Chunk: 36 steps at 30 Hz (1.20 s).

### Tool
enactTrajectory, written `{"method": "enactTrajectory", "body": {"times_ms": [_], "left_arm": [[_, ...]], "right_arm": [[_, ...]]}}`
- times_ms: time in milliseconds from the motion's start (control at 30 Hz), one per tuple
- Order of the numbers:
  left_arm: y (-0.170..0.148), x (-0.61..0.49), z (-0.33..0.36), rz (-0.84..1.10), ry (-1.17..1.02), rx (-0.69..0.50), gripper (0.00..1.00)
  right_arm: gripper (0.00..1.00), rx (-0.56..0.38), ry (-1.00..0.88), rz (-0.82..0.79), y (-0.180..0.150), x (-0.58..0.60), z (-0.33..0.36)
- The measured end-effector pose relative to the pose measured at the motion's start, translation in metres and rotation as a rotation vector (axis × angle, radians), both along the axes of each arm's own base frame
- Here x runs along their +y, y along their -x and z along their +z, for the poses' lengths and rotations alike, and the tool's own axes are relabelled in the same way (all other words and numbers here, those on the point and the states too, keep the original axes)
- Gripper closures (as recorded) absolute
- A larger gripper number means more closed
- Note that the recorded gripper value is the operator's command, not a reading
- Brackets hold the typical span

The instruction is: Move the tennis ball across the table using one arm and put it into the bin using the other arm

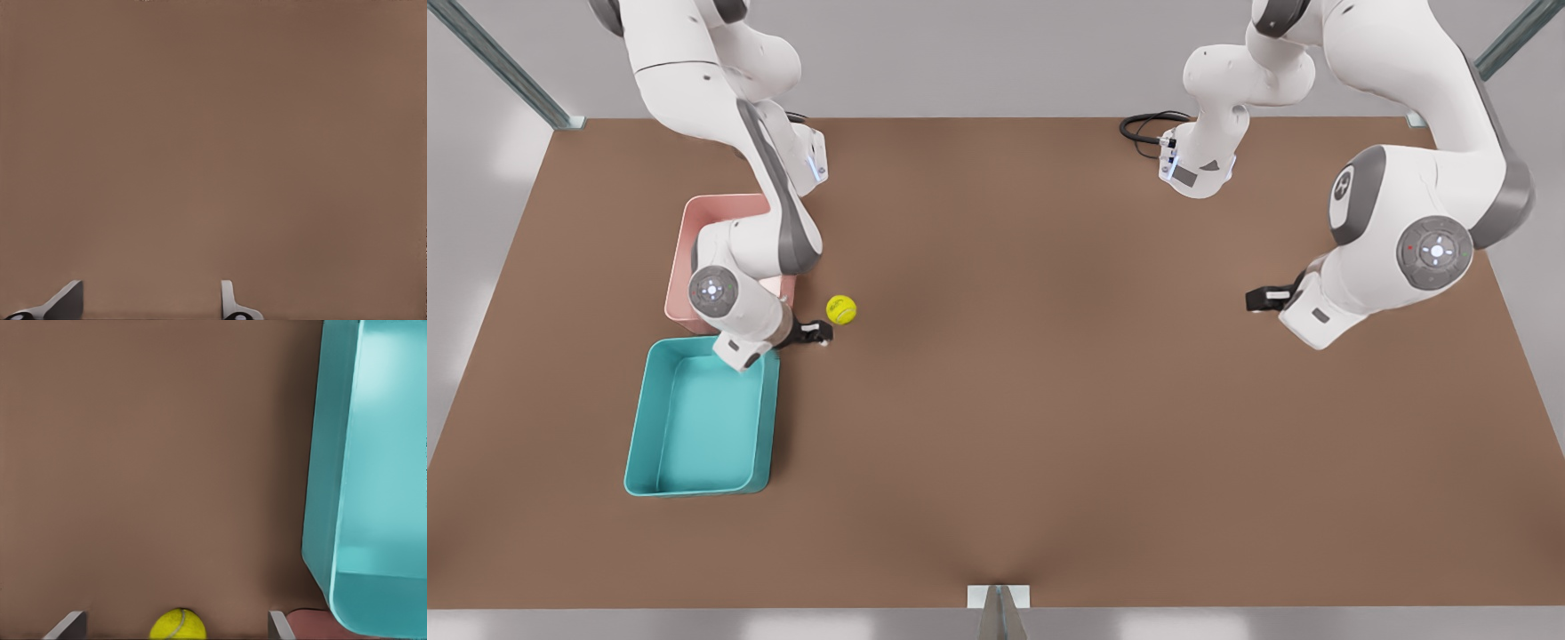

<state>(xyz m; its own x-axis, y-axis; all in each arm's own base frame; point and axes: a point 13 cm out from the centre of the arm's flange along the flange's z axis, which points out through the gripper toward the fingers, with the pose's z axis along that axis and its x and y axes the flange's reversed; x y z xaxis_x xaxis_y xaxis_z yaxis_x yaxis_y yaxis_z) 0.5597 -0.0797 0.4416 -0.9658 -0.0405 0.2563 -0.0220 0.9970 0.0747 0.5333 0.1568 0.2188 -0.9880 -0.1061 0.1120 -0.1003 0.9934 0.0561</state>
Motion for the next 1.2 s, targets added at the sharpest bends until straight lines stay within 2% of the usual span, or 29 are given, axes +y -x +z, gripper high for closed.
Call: {"method": "enactTrajectory", "body": {"times_ms": [200, 400, 467, 533, 800, 1200], "left_arm": [[0.000, 0.000, 0.001, 0.057, -0.015, -0.006, 0.00], [0.001, 0.003, -0.001, 0.097, -0.025, -0.004, 0.00], [0.019, 0.014, -0.004, 0.106, -0.028, 0.000, 0.00], [0.021, 0.019, -0.004, 0.104, -0.025, -0.020, 0.00], [0.010, 0.013, -0.006, 0.069, -0.014, -0.066, 0.00], [0.010, 0.015, -0.013, 0.052, -0.010, -0.045, 0.00]], "right_arm": [[0.00, -0.031, -0.010, -0.021, 0.006, 0.004, 0.004], [0.00, 0.010, 0.008, 0.019, 0.060, 0.030, -0.040], [0.00, 0.012, 0.013, 0.023, 0.072, 0.033, -0.051], [0.00, 0.018, 0.021, 0.023, 0.084, 0.033, -0.068], [0.00, 0.006, 0.045, -0.009, 0.096, 0.024, -0.113], [0.00, -0.027, 0.056, 0.000, 0.110, 0.032, -0.145]]}}
